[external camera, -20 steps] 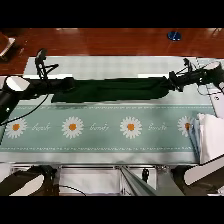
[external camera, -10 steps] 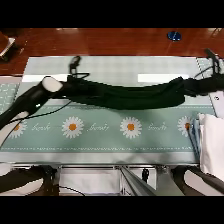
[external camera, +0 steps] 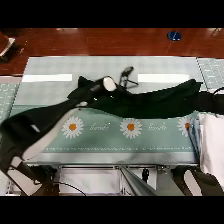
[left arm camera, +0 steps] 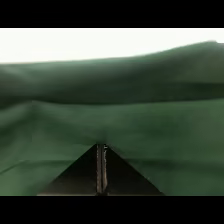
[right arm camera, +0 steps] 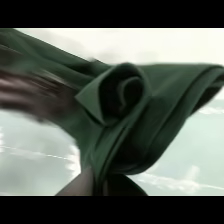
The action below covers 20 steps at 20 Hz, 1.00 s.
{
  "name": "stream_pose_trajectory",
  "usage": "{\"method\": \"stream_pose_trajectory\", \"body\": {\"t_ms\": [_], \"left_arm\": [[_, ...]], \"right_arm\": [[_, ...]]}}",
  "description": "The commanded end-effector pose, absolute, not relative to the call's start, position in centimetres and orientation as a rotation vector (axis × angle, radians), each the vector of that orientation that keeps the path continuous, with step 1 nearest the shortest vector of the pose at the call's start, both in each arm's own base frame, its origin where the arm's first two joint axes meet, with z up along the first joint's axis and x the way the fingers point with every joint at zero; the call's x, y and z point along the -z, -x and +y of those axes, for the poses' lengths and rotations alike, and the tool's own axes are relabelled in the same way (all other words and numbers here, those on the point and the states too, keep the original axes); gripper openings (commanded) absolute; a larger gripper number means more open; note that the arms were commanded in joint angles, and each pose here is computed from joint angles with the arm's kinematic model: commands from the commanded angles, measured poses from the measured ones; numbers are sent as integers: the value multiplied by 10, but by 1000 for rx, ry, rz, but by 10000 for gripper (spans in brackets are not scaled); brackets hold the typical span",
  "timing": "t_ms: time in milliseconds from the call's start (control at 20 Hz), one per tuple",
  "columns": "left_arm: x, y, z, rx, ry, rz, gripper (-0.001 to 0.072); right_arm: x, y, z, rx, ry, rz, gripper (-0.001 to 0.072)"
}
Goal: Fold the shirts.
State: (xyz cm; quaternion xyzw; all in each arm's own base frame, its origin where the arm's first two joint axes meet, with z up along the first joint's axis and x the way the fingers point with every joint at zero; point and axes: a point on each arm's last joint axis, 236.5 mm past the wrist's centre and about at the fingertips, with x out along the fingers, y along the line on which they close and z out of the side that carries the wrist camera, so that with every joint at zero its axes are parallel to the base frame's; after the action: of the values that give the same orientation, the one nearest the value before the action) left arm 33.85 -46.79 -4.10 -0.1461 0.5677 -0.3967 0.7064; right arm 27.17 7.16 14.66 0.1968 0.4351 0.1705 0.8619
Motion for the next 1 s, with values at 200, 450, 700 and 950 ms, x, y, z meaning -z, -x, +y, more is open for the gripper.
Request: {"method": "stream_pose_trajectory", "body": {"t_ms": [200, 450, 700, 950], "left_arm": [[47, -262, -544, 1035, 354, 1337, 18], [17, -369, -439, 892, 419, 1310, 18], [-35, -442, -215, 472, 345, 1157, 18], [-99, -397, -39, 124, 333, 878, 18]], "right_arm": [[-179, -276, 94, -454, -467, 785, 22], [-180, -282, 100, -476, -478, 786, 21], [-172, -311, 156, -637, -441, 871, 21], [-150, -371, 246, -779, -398, 949, 22]]}}
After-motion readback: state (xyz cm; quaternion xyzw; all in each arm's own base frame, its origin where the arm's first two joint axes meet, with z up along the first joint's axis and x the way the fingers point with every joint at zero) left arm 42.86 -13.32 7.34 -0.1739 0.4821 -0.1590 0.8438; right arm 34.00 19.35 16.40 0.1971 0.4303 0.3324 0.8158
